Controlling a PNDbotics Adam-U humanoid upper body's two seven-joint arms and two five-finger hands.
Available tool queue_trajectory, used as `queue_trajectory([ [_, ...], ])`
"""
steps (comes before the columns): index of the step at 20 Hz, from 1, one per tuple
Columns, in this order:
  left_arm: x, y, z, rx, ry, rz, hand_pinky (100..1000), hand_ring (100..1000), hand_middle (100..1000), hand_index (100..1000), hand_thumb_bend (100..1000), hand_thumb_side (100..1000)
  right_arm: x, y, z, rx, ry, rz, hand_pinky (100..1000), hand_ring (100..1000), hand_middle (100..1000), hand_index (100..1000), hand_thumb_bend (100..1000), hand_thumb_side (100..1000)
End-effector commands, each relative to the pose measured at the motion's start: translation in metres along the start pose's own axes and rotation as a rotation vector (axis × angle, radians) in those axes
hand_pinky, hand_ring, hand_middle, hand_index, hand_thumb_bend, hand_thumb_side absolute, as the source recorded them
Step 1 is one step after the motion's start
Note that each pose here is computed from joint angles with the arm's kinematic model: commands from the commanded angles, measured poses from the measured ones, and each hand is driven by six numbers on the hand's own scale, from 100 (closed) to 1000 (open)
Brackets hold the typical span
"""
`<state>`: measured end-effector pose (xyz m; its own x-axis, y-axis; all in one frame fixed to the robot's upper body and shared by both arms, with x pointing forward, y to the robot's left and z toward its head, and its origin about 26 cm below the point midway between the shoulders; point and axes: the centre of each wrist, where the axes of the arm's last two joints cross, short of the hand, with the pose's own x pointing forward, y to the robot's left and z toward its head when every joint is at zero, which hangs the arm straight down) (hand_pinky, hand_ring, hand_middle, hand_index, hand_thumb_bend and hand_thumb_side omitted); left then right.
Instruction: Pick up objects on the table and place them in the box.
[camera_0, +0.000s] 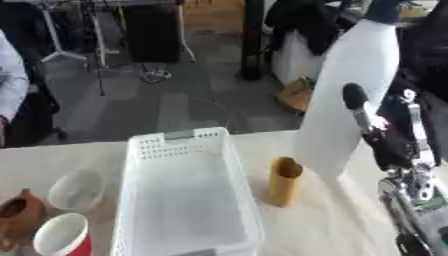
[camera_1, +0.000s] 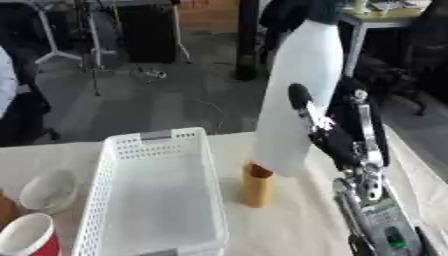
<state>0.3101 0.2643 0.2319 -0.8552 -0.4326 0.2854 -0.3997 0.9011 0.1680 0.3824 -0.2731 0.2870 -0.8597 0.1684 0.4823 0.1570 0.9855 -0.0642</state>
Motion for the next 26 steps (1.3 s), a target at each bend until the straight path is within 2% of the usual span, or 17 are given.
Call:
queue_trajectory([
  [1,0.005,0.002,-0.008,0.001,-0.036,0.005,946,775,771,857,100,888,0.000,-0.007,-0.016,0.026,-0.010,0.013,100,100,299,496,381,372],
  [9,0.006,-0.001,-0.010,0.001,-0.044,0.020,947,775,772,858,100,889,-0.015,-0.008,-0.034,0.055,0.014,0.026,100,100,298,497,383,374],
  [14,0.008,-0.004,-0.012,0.003,-0.053,0.042,947,775,772,858,100,890,-0.025,0.000,-0.043,0.047,0.025,0.024,100,100,297,499,381,374],
  [26,0.011,-0.012,-0.017,0.012,-0.069,0.091,947,775,772,858,100,891,-0.043,0.016,-0.046,0.050,0.071,0.018,100,100,296,501,383,376],
])
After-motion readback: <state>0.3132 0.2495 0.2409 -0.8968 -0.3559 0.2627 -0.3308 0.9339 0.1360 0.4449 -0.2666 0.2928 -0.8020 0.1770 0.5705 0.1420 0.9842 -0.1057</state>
